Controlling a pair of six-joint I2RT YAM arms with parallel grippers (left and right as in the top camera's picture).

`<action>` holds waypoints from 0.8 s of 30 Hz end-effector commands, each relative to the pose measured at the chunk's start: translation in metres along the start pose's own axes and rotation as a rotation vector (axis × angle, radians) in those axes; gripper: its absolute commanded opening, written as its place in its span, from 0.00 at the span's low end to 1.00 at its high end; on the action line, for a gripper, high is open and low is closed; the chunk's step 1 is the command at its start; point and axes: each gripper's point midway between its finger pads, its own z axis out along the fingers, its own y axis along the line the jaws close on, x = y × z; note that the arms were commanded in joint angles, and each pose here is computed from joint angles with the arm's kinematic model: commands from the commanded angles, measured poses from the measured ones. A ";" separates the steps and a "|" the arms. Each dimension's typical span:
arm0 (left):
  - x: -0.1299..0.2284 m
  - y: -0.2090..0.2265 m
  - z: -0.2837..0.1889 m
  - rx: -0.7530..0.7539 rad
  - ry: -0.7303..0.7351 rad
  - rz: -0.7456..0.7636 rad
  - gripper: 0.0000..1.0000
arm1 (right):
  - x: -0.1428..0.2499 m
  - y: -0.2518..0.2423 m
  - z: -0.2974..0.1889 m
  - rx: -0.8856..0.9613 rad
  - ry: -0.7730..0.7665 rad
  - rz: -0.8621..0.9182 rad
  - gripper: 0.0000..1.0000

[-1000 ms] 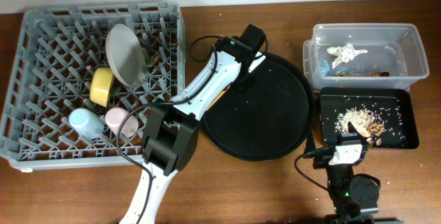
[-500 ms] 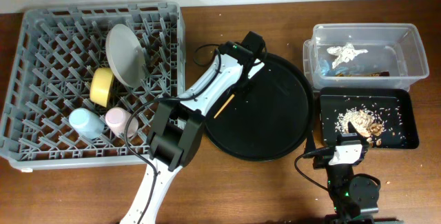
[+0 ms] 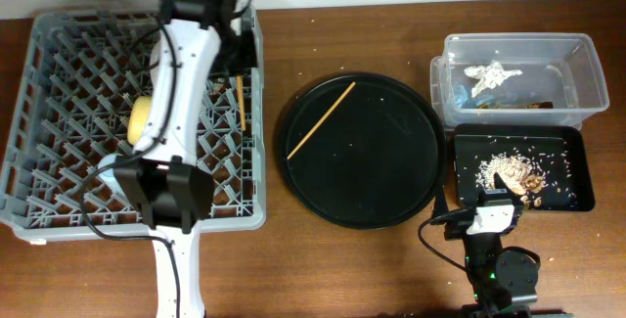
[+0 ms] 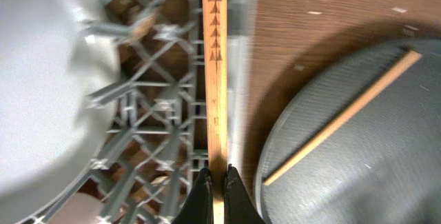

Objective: Sort waste into correct bins and load items into the dishwasher rack
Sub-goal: 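Grasp the second chopstick and place it in the rack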

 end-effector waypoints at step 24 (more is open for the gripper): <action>0.071 -0.142 0.141 0.037 0.123 0.737 0.37 | 0.004 -0.001 0.000 0.002 0.005 -0.004 0.98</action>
